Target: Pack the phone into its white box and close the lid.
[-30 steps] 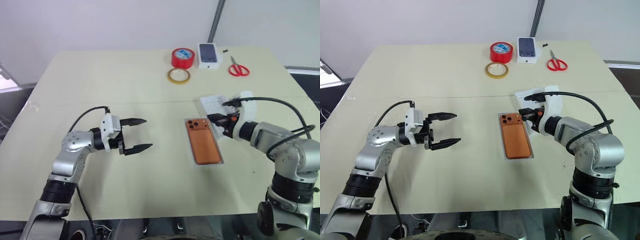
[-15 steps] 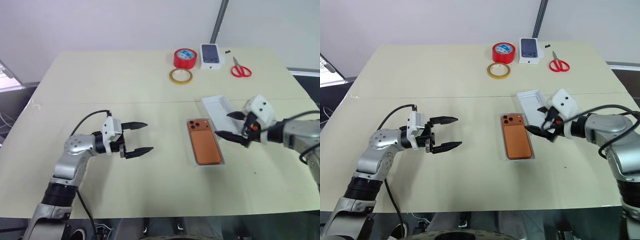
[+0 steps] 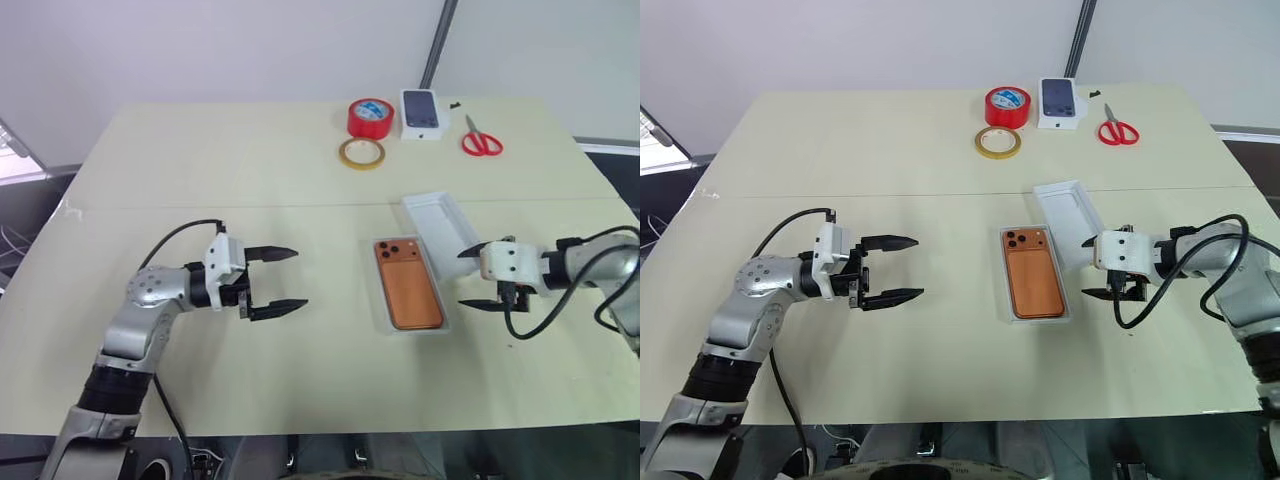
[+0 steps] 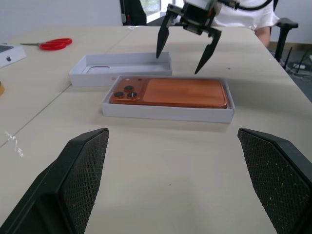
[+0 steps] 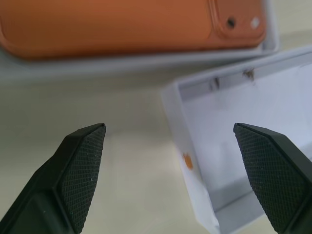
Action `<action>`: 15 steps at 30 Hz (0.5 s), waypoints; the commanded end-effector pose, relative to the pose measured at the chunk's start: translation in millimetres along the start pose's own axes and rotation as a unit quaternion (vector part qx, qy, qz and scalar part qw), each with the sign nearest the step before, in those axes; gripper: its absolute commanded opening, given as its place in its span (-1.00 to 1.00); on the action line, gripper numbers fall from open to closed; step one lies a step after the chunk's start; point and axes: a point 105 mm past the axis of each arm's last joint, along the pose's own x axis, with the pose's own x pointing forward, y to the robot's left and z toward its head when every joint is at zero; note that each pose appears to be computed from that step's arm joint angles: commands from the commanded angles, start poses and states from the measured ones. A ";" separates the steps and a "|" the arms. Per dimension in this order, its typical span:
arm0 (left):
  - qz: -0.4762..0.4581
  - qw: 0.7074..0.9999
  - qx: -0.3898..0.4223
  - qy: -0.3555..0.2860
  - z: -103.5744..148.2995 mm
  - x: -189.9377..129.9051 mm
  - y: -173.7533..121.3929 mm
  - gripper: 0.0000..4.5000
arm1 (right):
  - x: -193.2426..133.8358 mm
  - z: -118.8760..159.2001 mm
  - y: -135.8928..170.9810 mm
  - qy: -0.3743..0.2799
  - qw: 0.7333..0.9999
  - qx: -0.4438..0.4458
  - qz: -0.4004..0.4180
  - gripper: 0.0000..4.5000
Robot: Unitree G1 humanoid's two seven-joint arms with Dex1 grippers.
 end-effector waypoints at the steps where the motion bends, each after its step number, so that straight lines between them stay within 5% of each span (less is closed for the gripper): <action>1: 0.003 1.000 0.017 -0.013 11.5 0.3 0.8 1.00 | 2.8 -7.1 -8.4 0.012 1.000 -0.018 0.004 0.59; 8: 0.009 1.000 0.018 -0.015 12.4 2.1 -0.3 1.00 | 10.4 -23.6 -16.7 0.046 0.998 -0.041 0.018 -0.97; 15: 0.018 1.000 0.016 -0.016 12.6 2.6 0.4 1.00 | -1.7 -25.6 -2.9 0.047 0.996 -0.043 0.059 -0.97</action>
